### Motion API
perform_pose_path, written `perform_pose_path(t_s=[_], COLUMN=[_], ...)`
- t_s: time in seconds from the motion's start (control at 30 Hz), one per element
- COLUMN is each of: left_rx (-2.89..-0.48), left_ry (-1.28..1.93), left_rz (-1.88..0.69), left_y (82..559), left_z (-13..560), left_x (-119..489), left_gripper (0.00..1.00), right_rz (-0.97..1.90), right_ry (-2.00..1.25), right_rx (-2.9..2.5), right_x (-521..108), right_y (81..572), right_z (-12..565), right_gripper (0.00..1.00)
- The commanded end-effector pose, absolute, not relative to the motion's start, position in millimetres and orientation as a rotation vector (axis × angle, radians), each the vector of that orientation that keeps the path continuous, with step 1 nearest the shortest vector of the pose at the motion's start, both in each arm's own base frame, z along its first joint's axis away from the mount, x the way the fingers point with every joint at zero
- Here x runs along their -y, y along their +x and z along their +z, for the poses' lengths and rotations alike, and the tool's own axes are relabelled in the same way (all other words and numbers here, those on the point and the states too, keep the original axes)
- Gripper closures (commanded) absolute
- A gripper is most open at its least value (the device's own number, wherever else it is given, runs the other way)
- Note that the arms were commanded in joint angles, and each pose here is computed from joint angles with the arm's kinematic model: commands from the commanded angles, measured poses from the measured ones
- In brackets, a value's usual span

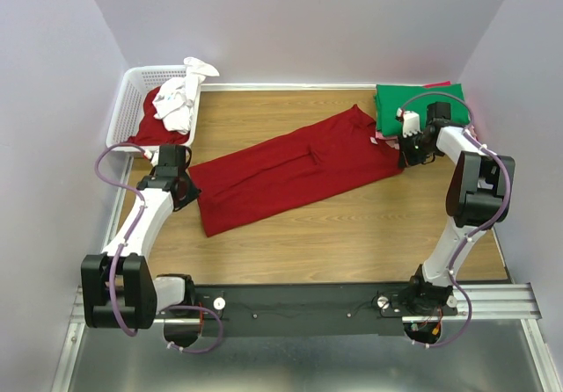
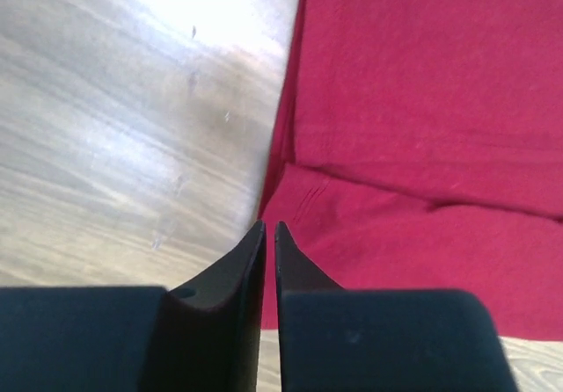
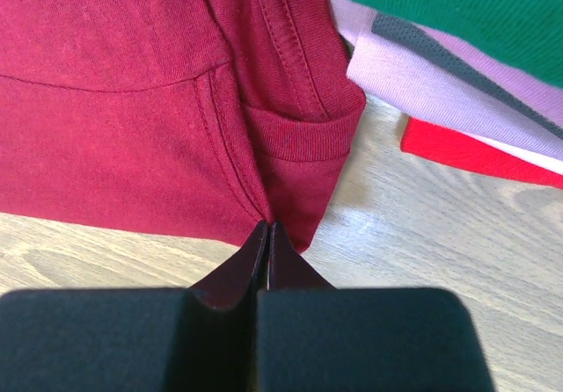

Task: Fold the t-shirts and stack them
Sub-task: Fold the tshirt

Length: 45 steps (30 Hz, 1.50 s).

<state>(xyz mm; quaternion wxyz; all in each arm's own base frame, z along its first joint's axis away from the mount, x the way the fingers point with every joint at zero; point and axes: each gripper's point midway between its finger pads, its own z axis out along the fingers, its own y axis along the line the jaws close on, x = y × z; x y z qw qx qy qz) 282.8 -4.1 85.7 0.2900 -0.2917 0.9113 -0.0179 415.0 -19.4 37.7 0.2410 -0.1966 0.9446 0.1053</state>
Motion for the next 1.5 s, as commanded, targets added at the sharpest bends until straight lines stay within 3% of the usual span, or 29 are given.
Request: perform_pose_path(t_s=[0.0, 0.1, 0.17, 0.27, 0.3, 0.33, 0.37, 0.4, 0.43, 0.47, 0.6, 0.67, 0.83, 0.97, 1.1, 1.27, 1.47], left_rx=[-2.438, -2.418, -2.39, -2.311, -2.231, -2.212, -2.154, -2.112, -2.076, -2.01, -1.911, -1.897, -1.853, -1.742, -1.601, -1.469, -1.428], left_ry=[-0.811, -0.796, -0.747, -0.624, -0.499, -0.479, -0.418, -0.379, -0.328, -0.275, -0.204, -0.198, -0.256, -0.525, -0.718, -0.845, -0.847], left_rz=[-0.063, -0.066, -0.066, -0.094, -0.149, -0.186, -0.194, -0.209, -0.243, -0.269, -0.287, -0.275, -0.285, -0.131, 0.002, 0.113, 0.114], left_y=[277.5, 279.6, 284.0, 297.3, 303.6, 308.1, 307.3, 308.9, 309.0, 308.1, 303.1, 300.8, 291.8, 269.6, 238.4, 200.7, 189.2], left_z=[95.5, 103.2, 114.0, 144.5, 175.0, 181.6, 199.9, 213.2, 224.9, 243.7, 275.5, 282.9, 306.2, 337.0, 373.4, 400.0, 415.5], left_x=[4.3, 3.3, 1.4, 2.0, 8.5, 13.5, 14.5, 16.7, 22.3, 26.8, 30.9, 29.2, 26.2, -15.5, -51.6, -79.9, -82.6], left_gripper=[0.72, 0.72, 0.72, 0.71, 0.61, 0.56, 0.44, 0.44, 0.29, 0.21, 0.19, 0.19, 0.19, 0.19, 0.17, 0.16, 0.16], right_rz=[0.271, 0.265, 0.253, 0.247, 0.239, 0.24, 0.224, 0.243, 0.259, 0.291, 0.525, 0.64, 0.8, 0.788, 0.474, 0.314, 0.203], right_ry=[-0.539, -0.534, -0.533, -0.559, -0.571, -0.58, -0.607, -0.63, -0.653, -0.72, -1.11, -1.383, -1.876, -2.092, -2.15, -2.106, -2.054], right_rx=[-2.547, -2.548, -2.543, -2.504, -2.467, -2.454, -2.41, -2.386, -2.366, -2.356, -2.207, -2.082, -1.565, -1.338, -1.343, -1.315, -1.36], right_x=[24.8, 25.7, 26.6, 24.4, 23.1, 21.2, 20.0, 15.2, 11.0, 3.8, -67.6, -133.1, -257.3, -360.6, -437.3, -502.2, -528.1], right_y=[422.8, 423.8, 423.2, 420.6, 418.6, 416.2, 414.6, 412.2, 409.1, 400.7, 358.9, 321.6, 245.4, 205.0, 207.2, 206.3, 222.5], right_z=[50.9, 52.1, 55.7, 69.9, 84.8, 91.0, 107.8, 115.5, 123.3, 127.3, 143.0, 135.2, 117.7, 112.6, 81.0, 59.8, 35.3], right_gripper=[0.94, 0.83, 0.66, 0.52, 0.39, 0.39, 0.29, 0.24, 0.2, 0.14, 0.05, 0.0, 0.0, 0.0, 0.01, 0.05, 0.23])
